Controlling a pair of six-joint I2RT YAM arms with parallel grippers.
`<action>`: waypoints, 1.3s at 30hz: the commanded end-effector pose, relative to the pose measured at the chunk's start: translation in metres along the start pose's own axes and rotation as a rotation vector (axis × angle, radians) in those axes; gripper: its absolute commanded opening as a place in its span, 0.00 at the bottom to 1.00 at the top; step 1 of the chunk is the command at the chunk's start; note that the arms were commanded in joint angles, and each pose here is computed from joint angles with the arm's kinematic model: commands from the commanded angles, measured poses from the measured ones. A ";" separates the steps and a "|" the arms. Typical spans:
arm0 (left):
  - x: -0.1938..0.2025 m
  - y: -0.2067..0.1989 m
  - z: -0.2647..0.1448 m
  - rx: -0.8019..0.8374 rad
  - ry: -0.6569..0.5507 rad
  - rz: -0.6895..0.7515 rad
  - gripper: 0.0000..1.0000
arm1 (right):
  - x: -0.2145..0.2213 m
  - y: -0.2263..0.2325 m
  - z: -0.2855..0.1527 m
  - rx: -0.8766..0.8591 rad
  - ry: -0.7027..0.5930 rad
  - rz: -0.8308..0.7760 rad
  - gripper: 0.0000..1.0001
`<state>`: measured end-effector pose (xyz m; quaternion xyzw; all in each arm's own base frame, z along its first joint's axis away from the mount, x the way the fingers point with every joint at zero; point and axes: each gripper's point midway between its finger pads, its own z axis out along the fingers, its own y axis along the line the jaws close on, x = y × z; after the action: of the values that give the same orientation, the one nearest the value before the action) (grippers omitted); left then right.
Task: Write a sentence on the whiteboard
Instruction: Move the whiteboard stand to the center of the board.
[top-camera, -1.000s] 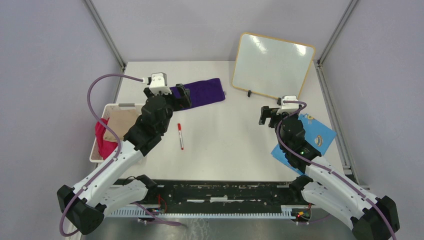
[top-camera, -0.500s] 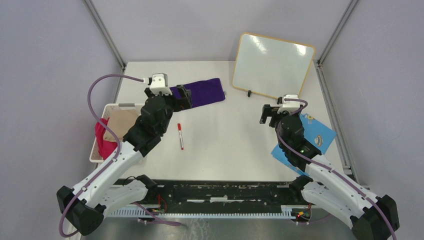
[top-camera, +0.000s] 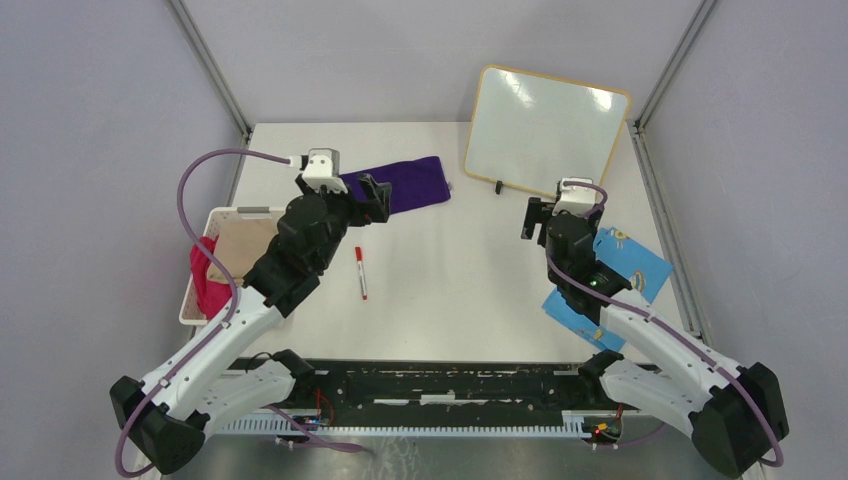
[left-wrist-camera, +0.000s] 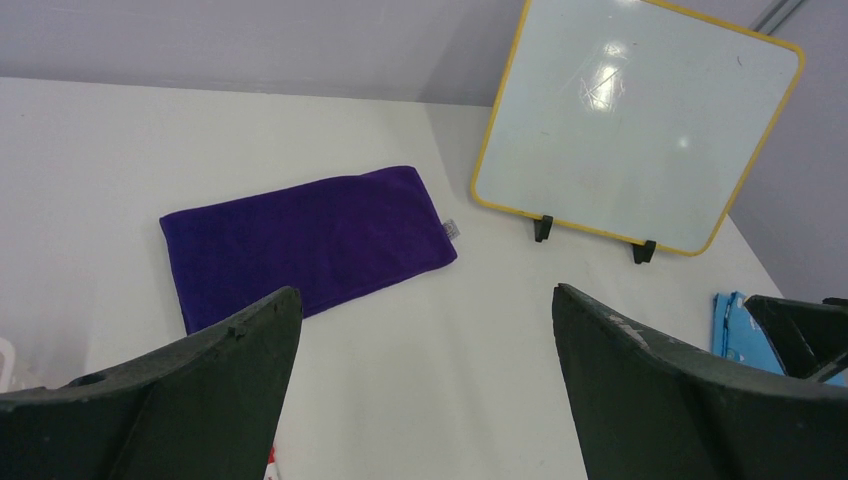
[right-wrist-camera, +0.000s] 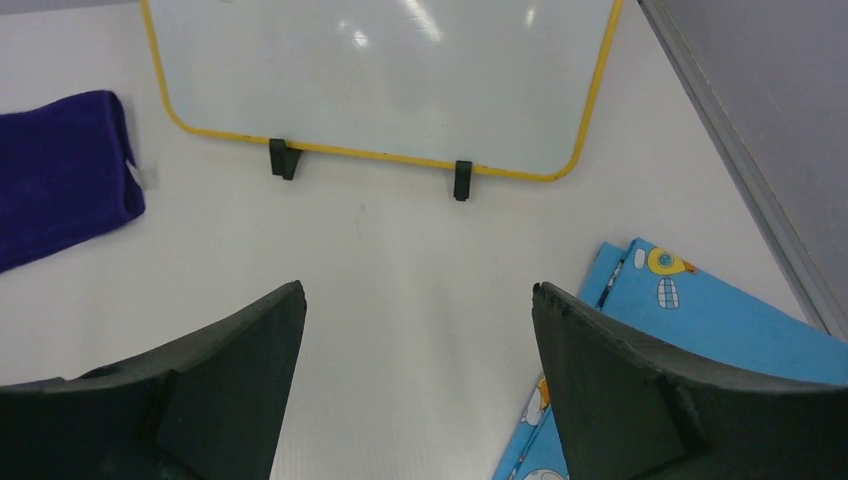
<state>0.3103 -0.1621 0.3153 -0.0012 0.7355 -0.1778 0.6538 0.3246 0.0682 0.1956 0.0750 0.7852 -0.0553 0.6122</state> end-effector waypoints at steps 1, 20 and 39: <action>-0.015 -0.011 -0.005 0.054 -0.053 -0.002 1.00 | 0.004 -0.013 0.025 0.051 0.006 0.113 0.86; -0.013 -0.029 -0.012 0.123 -0.043 -0.016 1.00 | 0.054 -0.027 0.137 0.141 0.187 0.000 0.56; 0.002 -0.031 -0.002 0.122 0.000 -0.002 1.00 | 0.092 -0.032 0.188 0.164 0.303 -0.043 0.48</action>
<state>0.2988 -0.1856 0.3123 0.0349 0.7367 -0.2107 0.6416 0.4585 0.0067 0.0526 0.1153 0.8695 -0.1262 0.4633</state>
